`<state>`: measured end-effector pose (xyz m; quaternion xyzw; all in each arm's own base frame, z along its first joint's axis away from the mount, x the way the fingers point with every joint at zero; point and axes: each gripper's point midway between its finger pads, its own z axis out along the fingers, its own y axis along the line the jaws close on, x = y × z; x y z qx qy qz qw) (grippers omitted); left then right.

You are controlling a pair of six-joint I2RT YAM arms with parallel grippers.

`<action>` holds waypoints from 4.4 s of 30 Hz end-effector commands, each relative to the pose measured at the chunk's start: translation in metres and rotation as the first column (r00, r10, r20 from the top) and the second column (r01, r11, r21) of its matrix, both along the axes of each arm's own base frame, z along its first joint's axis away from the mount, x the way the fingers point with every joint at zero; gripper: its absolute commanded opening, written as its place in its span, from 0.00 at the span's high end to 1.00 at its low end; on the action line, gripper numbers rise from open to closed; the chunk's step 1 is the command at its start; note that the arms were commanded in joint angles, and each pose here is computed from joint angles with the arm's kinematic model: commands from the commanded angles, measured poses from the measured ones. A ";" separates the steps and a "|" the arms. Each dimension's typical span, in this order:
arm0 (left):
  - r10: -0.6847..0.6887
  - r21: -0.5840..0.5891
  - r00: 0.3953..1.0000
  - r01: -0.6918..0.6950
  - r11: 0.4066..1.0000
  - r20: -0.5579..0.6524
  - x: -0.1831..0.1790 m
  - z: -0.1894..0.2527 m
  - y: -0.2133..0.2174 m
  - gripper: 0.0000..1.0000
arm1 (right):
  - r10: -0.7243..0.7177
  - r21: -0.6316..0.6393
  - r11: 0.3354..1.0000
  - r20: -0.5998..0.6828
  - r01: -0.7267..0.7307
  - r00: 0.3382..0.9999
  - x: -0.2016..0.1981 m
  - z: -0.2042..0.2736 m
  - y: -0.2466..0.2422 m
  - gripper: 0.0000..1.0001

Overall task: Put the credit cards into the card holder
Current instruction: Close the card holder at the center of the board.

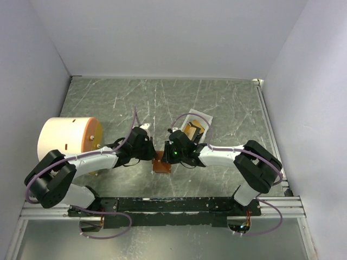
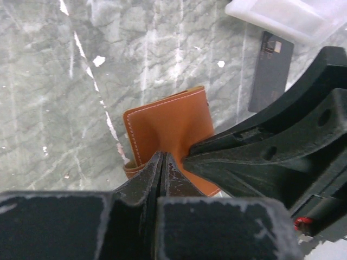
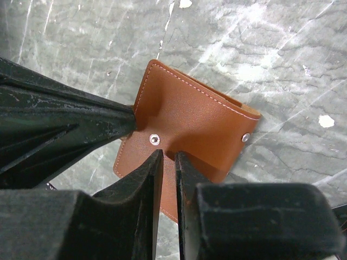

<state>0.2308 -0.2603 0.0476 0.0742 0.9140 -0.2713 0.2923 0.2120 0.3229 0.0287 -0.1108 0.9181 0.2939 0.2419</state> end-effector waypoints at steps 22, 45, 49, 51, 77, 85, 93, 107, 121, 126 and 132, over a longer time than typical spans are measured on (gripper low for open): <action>-0.011 -0.067 1.000 0.012 0.998 0.012 0.025 0.020 0.012 0.61 | -0.010 -0.028 1.000 -0.032 0.009 0.999 -0.010 -0.016 -0.011 0.83; -0.102 -0.102 0.992 0.094 0.990 -0.069 0.020 -0.017 -0.002 0.78 | -0.025 0.123 0.992 -0.019 0.027 1.000 -0.002 0.025 0.014 0.75; -0.098 -0.094 0.992 0.091 0.991 -0.079 0.020 -0.019 -0.001 0.79 | -0.035 0.171 0.984 -0.030 0.040 0.999 -0.001 0.034 0.022 0.72; -0.093 -0.100 0.993 0.086 0.991 -0.075 0.020 -0.017 -0.001 0.79 | -0.032 0.186 0.982 -0.030 0.037 0.999 0.001 0.037 0.026 0.71; -0.083 -0.143 0.990 0.066 0.988 -0.114 0.014 -0.018 -0.005 0.79 | -0.058 0.168 0.983 -0.062 0.068 0.996 0.014 0.020 0.041 0.78; -0.083 -0.142 0.990 0.066 0.988 -0.115 0.014 -0.019 -0.005 0.79 | -0.047 0.184 0.981 -0.058 0.057 0.997 0.013 0.021 0.043 0.89; -0.079 -0.137 0.991 0.064 0.989 -0.107 0.016 -0.016 -0.004 0.79 | -0.053 0.183 0.981 -0.060 0.064 0.997 0.011 0.023 0.039 1.00; -0.067 -0.098 0.992 0.057 0.994 -0.105 0.018 -0.018 0.001 0.79 | -0.178 0.120 0.973 -0.134 0.195 0.975 0.001 0.012 0.014 1.00; -0.062 -0.099 0.993 0.052 0.994 -0.103 0.016 -0.018 0.003 0.78 | -0.217 0.084 0.969 -0.167 0.233 0.962 -0.005 0.006 0.006 1.00; -0.065 -0.107 0.993 0.055 0.993 -0.098 0.017 -0.015 0.001 0.77 | -0.226 0.069 0.968 -0.168 0.241 0.959 -0.006 0.003 0.004 1.00; -0.066 -0.108 0.993 0.055 0.993 -0.099 0.016 -0.016 0.002 0.77 | -0.238 0.042 0.968 -0.174 0.249 0.956 -0.006 -0.005 0.001 1.00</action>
